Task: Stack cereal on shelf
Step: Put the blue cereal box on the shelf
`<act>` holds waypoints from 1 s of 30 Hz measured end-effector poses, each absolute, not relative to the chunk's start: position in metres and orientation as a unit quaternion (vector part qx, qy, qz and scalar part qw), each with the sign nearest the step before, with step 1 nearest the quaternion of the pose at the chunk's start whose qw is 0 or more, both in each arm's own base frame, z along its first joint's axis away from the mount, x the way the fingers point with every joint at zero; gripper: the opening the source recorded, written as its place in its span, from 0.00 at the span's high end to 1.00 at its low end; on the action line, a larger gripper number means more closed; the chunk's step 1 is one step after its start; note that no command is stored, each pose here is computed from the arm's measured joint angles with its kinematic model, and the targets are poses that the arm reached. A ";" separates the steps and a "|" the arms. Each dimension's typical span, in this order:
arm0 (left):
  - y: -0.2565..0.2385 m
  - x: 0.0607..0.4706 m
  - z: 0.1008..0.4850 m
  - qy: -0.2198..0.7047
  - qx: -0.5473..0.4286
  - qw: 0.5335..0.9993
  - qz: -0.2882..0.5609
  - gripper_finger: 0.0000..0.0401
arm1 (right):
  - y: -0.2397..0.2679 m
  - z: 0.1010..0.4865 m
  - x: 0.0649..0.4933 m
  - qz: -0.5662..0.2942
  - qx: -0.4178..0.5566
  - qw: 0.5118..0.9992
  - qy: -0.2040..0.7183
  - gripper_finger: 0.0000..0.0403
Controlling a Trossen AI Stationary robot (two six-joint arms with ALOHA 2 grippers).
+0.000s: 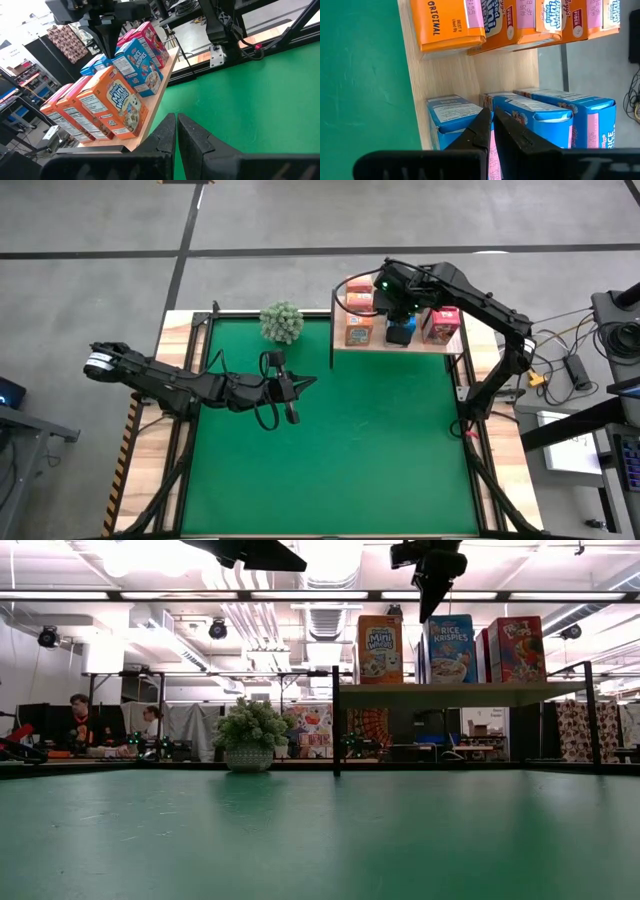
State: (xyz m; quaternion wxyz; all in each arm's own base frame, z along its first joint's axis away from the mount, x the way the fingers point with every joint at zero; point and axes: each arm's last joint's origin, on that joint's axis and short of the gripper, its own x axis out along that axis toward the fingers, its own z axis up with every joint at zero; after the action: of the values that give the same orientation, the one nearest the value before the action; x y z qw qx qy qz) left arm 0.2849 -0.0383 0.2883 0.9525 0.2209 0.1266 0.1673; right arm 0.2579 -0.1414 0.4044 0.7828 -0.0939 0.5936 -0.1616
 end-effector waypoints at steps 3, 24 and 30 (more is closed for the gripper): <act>-0.038 0.285 0.288 0.127 0.221 0.952 0.167 1.00 | -0.141 0.404 0.258 -0.164 -0.091 0.783 0.593 0.97; -0.038 0.285 0.288 0.127 0.221 0.952 0.167 1.00 | -0.138 0.410 0.251 -0.169 -0.095 0.784 0.590 0.97; -0.038 0.284 0.290 0.124 0.220 0.953 0.168 1.00 | -0.132 0.429 0.244 -0.179 -0.084 0.810 0.551 0.97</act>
State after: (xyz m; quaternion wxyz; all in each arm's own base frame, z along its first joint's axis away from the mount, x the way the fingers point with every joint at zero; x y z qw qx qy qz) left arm 0.2838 -0.0381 0.2900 0.9529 0.2201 0.1236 0.1679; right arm 0.2442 -0.1323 0.4285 0.8103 -0.0843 0.5515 -0.1795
